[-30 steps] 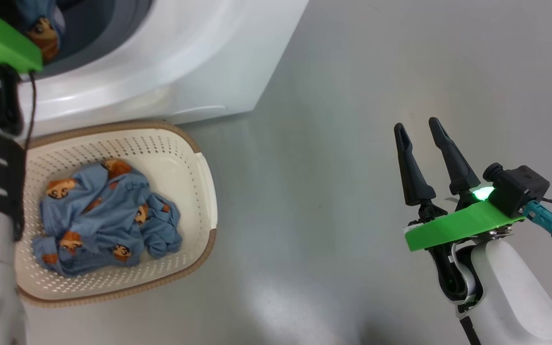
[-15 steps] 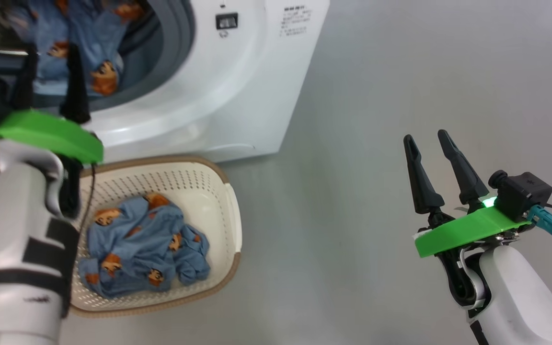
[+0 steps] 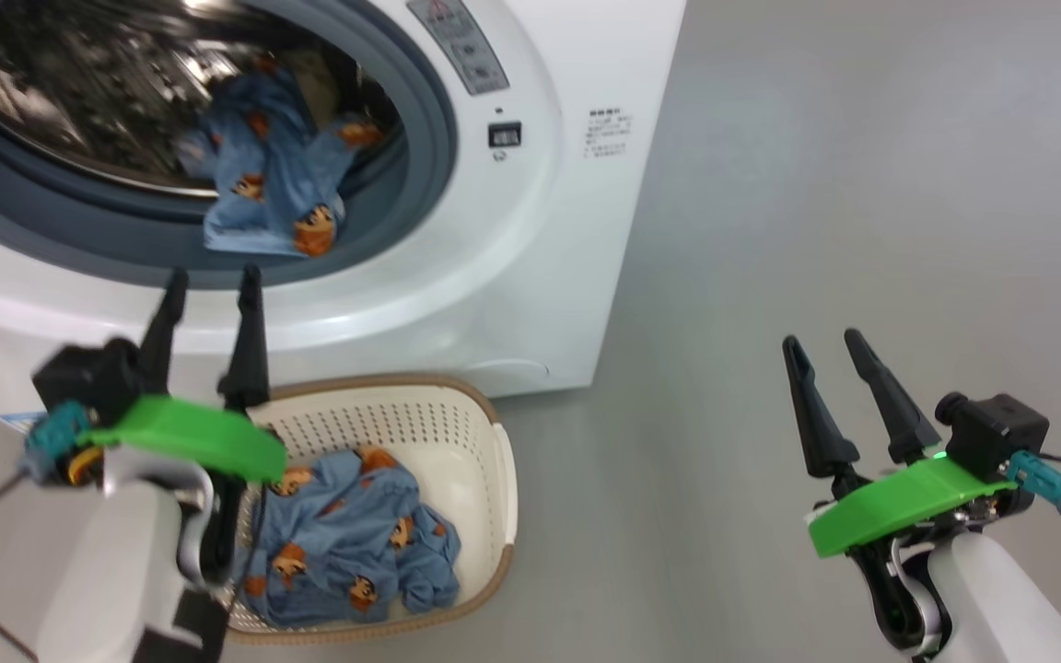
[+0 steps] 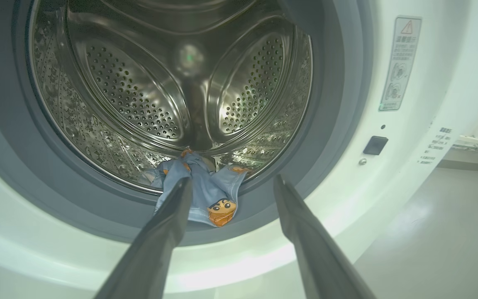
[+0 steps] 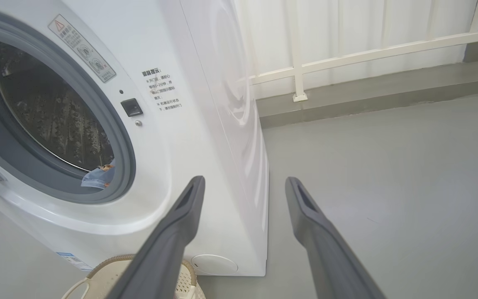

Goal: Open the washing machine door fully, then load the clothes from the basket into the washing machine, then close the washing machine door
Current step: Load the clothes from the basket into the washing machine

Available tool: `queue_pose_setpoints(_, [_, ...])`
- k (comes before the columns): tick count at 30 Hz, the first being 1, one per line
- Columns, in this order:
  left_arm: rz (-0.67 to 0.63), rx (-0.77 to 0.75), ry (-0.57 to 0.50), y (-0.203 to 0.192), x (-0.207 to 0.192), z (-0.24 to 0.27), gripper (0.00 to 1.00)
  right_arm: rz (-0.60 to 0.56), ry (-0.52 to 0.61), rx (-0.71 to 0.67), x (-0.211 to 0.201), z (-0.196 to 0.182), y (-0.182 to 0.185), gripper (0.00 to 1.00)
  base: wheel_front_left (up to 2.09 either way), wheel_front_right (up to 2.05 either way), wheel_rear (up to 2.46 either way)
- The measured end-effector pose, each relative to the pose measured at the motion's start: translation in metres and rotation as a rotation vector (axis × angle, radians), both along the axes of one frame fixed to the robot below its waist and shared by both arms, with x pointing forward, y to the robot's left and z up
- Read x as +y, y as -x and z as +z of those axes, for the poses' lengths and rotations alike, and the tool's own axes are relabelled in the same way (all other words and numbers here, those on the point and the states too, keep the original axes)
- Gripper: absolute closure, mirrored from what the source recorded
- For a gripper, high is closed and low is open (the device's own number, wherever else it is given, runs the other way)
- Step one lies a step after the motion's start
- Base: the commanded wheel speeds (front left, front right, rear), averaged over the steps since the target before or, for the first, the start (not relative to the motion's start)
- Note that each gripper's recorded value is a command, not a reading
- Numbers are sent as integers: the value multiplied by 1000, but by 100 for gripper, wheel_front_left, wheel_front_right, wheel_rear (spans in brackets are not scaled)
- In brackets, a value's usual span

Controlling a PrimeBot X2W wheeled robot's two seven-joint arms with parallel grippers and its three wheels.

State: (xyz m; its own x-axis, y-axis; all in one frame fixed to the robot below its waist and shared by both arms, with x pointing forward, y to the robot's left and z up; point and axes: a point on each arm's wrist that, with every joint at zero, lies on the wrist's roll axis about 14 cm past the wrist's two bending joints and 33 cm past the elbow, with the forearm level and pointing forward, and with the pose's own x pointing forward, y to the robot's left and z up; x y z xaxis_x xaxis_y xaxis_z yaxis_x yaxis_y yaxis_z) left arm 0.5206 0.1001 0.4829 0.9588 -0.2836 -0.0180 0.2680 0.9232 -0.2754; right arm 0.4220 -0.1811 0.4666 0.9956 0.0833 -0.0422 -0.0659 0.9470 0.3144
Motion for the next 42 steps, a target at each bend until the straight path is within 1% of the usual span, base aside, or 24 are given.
queue_pose_setpoints(11, [71,-19,18,68,28,6,0,49,13,-42,12,18,20,0,0,0,0])
queue_pose_setpoints(19, [140,-32,14,102,50,8,0,70,19,-48,17,20,33,0,0,0,0])
queue_pose_setpoints(26, [162,-55,22,108,55,16,0,81,22,-64,21,25,32,0,0,0,0])
queue_pose_setpoints(42, [145,-57,34,104,44,16,0,69,46,-72,14,27,34,0,0,0,0])
